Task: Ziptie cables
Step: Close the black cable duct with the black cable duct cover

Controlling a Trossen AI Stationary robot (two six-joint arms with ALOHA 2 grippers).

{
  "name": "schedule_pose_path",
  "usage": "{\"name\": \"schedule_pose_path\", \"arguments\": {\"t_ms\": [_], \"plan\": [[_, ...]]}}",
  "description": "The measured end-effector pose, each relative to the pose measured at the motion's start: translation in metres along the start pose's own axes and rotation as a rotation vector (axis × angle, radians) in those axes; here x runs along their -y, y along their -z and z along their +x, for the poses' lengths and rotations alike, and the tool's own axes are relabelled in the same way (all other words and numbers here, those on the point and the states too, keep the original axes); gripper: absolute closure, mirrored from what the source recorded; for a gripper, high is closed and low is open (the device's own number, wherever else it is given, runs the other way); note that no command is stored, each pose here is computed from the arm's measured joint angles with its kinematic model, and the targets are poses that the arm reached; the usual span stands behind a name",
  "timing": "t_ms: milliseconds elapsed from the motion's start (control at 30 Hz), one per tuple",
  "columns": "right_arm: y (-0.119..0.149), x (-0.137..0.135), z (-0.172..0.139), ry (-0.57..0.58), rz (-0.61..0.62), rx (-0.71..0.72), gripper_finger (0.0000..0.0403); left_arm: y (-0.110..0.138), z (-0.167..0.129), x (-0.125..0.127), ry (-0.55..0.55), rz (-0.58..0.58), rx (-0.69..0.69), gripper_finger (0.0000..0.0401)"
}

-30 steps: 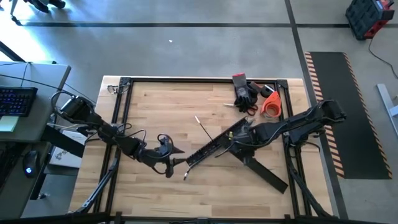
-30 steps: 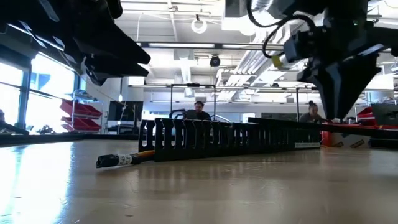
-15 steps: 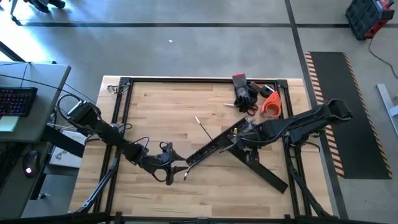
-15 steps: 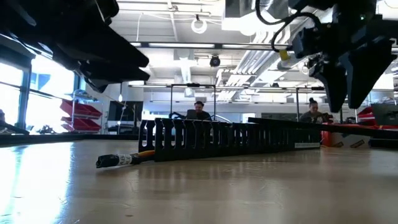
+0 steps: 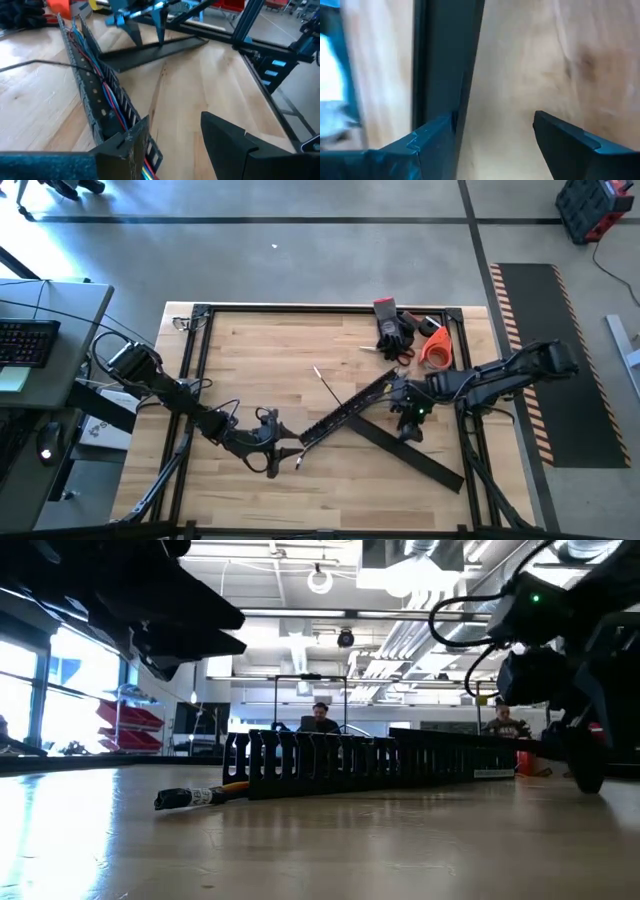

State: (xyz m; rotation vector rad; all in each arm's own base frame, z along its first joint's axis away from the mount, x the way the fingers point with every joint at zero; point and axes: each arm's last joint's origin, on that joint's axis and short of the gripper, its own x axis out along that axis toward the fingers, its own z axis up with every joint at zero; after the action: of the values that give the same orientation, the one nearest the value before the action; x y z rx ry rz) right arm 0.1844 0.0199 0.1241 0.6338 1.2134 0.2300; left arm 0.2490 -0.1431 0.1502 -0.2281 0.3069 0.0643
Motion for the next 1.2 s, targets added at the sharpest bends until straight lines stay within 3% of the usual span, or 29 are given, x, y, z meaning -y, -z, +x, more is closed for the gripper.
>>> {"name": "schedule_pose_path", "arguments": {"t_ms": [100, 333, 467, 667, 733, 833, 900, 1000, 1100, 1200], "plan": [[0.004, 0.006, 0.006, -0.075, -0.003, 0.052, 0.0146, -0.001, 0.001, -0.001, -0.004, -0.003, 0.006, 0.0247], [0.01, 0.007, 0.012, -0.084, -0.033, 0.094, 0.0177, -0.003, 0.004, -0.007, -0.026, -0.014, 0.011, 0.0247], [0.009, 0.001, 0.014, -0.108, -0.077, 0.109, 0.0241, -0.006, 0.006, -0.009, -0.031, -0.033, 0.03, 0.0247], [0.006, -0.013, 0.016, -0.149, -0.126, 0.128, 0.0377, -0.013, 0.006, -0.008, -0.037, -0.025, 0.089, 0.0247], [0.0, -0.023, 0.015, -0.143, -0.146, 0.151, 0.0391, -0.015, 0.006, -0.007, -0.029, -0.012, 0.115, 0.0247], [-0.012, -0.043, 0.011, -0.054, -0.201, 0.198, 0.0397, -0.019, 0.006, -0.006, -0.028, 0.0, 0.142, 0.0247], [-0.019, -0.06, 0.005, 0.062, -0.259, 0.215, 0.0399, -0.022, 0.007, -0.004, -0.034, 0.009, 0.149, 0.0247], [-0.027, -0.087, -0.008, 0.316, -0.342, 0.273, 0.0401, -0.025, 0.008, -0.002, -0.035, 0.023, 0.161, 0.0247], [-0.025, -0.114, -0.019, 0.621, -0.423, 0.462, 0.0401, -0.028, 0.009, -0.001, -0.035, 0.034, 0.168, 0.0247], [-0.01, -0.131, -0.016, 0.822, -0.523, 0.623, 0.0402, -0.029, 0.009, 0.0, -0.051, 0.039, 0.177, 0.0247]]}}
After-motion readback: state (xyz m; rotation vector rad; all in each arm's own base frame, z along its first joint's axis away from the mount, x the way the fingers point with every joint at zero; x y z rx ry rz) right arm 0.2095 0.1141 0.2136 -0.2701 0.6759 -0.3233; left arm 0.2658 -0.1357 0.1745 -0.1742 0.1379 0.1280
